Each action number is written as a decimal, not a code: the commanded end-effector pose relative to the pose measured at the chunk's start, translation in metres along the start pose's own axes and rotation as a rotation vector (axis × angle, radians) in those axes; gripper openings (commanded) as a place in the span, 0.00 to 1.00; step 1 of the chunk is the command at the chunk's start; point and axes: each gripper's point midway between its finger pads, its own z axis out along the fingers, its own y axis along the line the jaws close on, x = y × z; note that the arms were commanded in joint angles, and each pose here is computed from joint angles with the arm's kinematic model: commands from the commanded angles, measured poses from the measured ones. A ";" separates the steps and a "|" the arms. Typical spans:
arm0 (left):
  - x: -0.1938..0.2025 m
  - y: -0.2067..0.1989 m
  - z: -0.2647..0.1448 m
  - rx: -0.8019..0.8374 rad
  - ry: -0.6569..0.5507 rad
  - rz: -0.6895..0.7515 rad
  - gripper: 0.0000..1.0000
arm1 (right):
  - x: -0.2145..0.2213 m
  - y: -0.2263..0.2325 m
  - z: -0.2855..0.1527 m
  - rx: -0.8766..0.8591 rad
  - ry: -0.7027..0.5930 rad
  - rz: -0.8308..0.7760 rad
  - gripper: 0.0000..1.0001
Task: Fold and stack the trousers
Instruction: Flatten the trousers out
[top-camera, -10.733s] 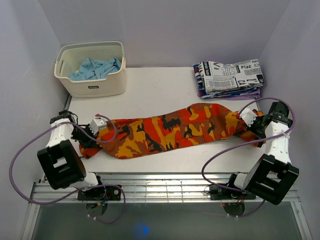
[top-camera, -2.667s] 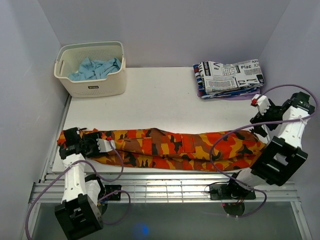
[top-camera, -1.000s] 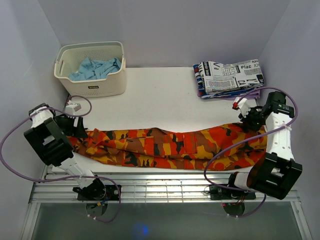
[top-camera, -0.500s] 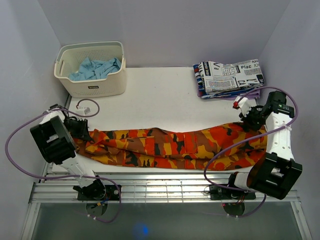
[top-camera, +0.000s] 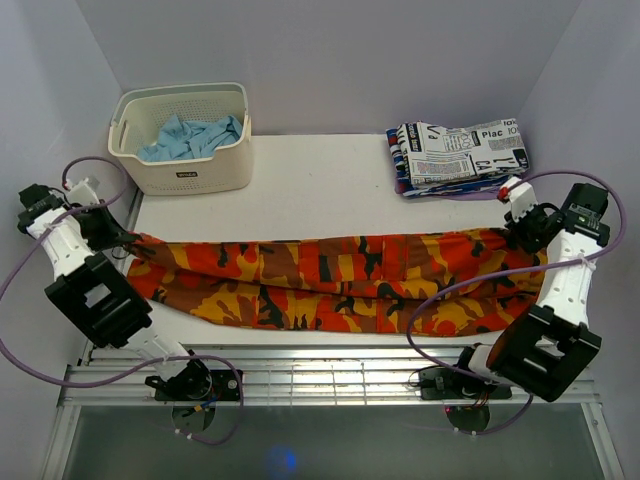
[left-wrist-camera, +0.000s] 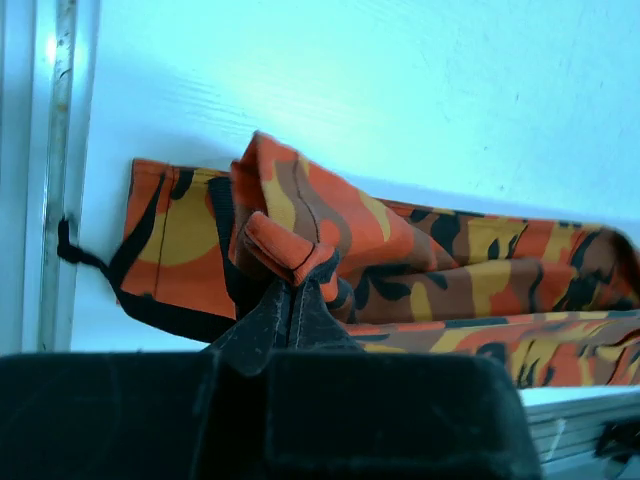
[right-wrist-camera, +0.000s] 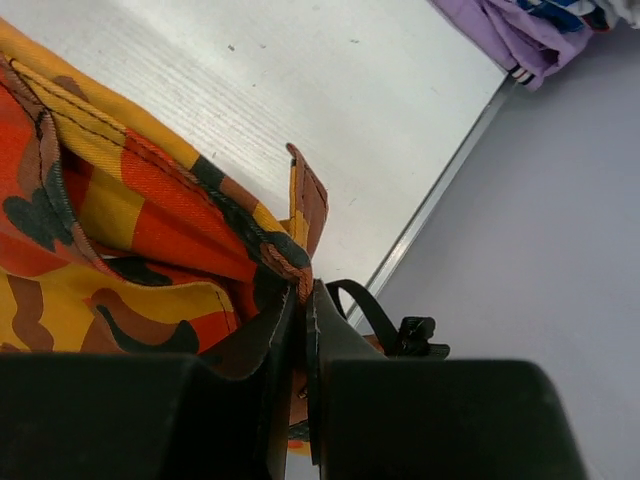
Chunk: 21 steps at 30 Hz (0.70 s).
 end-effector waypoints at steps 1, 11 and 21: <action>-0.035 0.021 -0.041 -0.271 -0.179 -0.170 0.00 | -0.016 -0.052 -0.026 0.235 -0.079 -0.004 0.08; -0.061 0.005 -0.087 -0.339 -0.436 -0.282 0.00 | -0.032 -0.082 -0.052 0.444 -0.220 0.045 0.08; -0.125 0.004 -0.033 -0.369 -0.525 -0.451 0.05 | -0.051 -0.147 0.004 0.554 -0.235 0.186 0.08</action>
